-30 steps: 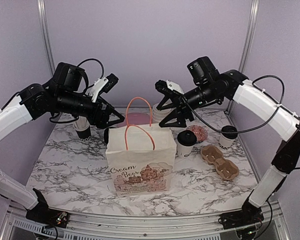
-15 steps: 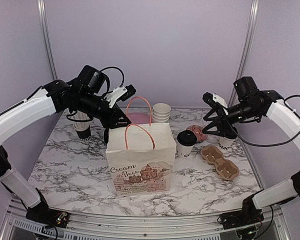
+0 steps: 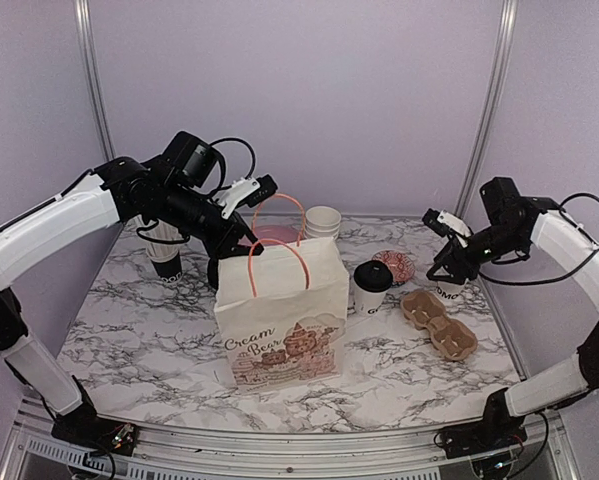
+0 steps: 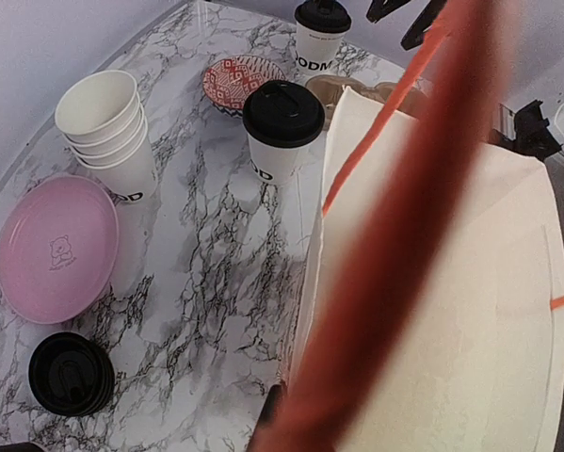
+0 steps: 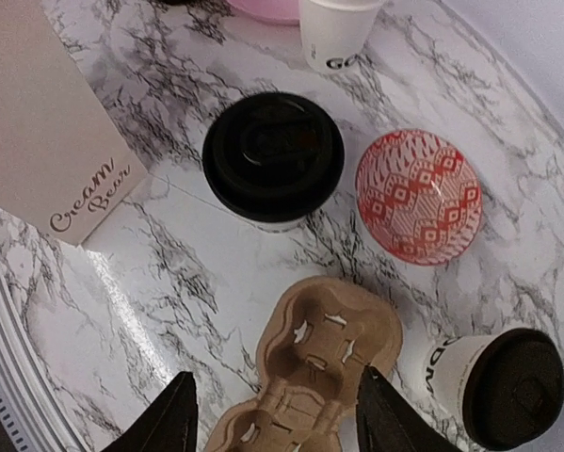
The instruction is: Pack the takeout coffee
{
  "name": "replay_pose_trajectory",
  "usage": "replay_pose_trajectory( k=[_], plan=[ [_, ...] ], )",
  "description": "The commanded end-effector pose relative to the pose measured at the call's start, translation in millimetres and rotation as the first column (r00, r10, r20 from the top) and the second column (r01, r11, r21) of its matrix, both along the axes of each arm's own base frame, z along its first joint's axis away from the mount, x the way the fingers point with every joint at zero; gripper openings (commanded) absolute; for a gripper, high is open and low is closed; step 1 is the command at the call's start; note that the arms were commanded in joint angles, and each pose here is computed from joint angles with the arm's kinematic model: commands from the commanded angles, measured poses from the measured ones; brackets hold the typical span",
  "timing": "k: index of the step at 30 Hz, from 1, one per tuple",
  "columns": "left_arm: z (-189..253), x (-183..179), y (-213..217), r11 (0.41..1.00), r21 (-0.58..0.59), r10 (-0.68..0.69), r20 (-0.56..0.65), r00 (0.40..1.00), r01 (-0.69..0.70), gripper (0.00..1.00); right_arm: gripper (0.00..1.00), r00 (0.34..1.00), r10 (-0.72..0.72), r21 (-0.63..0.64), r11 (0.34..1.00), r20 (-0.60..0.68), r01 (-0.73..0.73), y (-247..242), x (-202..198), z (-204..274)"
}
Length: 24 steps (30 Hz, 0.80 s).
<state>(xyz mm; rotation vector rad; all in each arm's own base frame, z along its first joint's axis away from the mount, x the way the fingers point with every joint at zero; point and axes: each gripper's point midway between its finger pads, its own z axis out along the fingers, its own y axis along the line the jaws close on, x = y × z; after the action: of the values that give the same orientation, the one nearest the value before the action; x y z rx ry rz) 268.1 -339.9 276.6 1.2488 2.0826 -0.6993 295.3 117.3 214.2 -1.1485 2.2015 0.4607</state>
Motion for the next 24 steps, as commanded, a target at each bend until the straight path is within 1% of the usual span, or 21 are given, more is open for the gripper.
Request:
replay_pose_trajectory(
  k=[1, 5, 8, 12, 17, 20, 24],
  plan=[
    [16.6, -12.2, 13.0, 1.0, -0.007, 0.002, 0.03, 1.0, -0.002, 0.0, 0.55, 0.979, -0.186, -0.165, 0.972, -0.082, 0.17, -42.0, 4.9, -45.5],
    [16.1, -16.3, 17.9, 1.0, -0.001, 0.001, 0.042, 0.999, -0.001, 0.0, 0.55, 0.963, -0.256, -0.277, 0.934, -0.082, 0.224, -63.0, 0.7, -77.9],
    [19.2, -16.6, 19.1, 1.0, -0.003, 0.006, 0.051, 0.999, -0.006, 0.0, 0.56, 0.951, -0.29, -0.324, 0.915, -0.108, 0.242, -71.2, -2.9, -95.0],
    [25.2, -17.5, 21.6, 1.0, -0.01, 0.012, 0.068, 0.998, -0.012, 0.0, 0.56, 0.937, -0.304, -0.35, 0.908, -0.172, 0.231, -73.5, -10.4, -114.8],
    [22.8, -18.3, 24.2, 1.0, -0.003, 0.016, 0.071, 0.997, -0.016, 0.0, 0.58, 0.915, -0.347, -0.395, 0.885, -0.207, 0.246, -80.8, -11.2, -132.2],
    [18.9, -17.8, 24.4, 1.0, 0.005, 0.018, 0.068, 0.998, -0.019, 0.0, 0.58, 0.91, -0.352, -0.389, 0.887, -0.217, 0.25, -78.8, -6.0, -133.8],
    [17.7, -18.2, 24.5, 1.0, 0.005, 0.016, 0.067, 0.998, -0.017, 0.0, 0.55, 0.906, -0.346, -0.362, 0.899, -0.246, 0.245, -71.5, -0.5, -136.8]
  ],
)
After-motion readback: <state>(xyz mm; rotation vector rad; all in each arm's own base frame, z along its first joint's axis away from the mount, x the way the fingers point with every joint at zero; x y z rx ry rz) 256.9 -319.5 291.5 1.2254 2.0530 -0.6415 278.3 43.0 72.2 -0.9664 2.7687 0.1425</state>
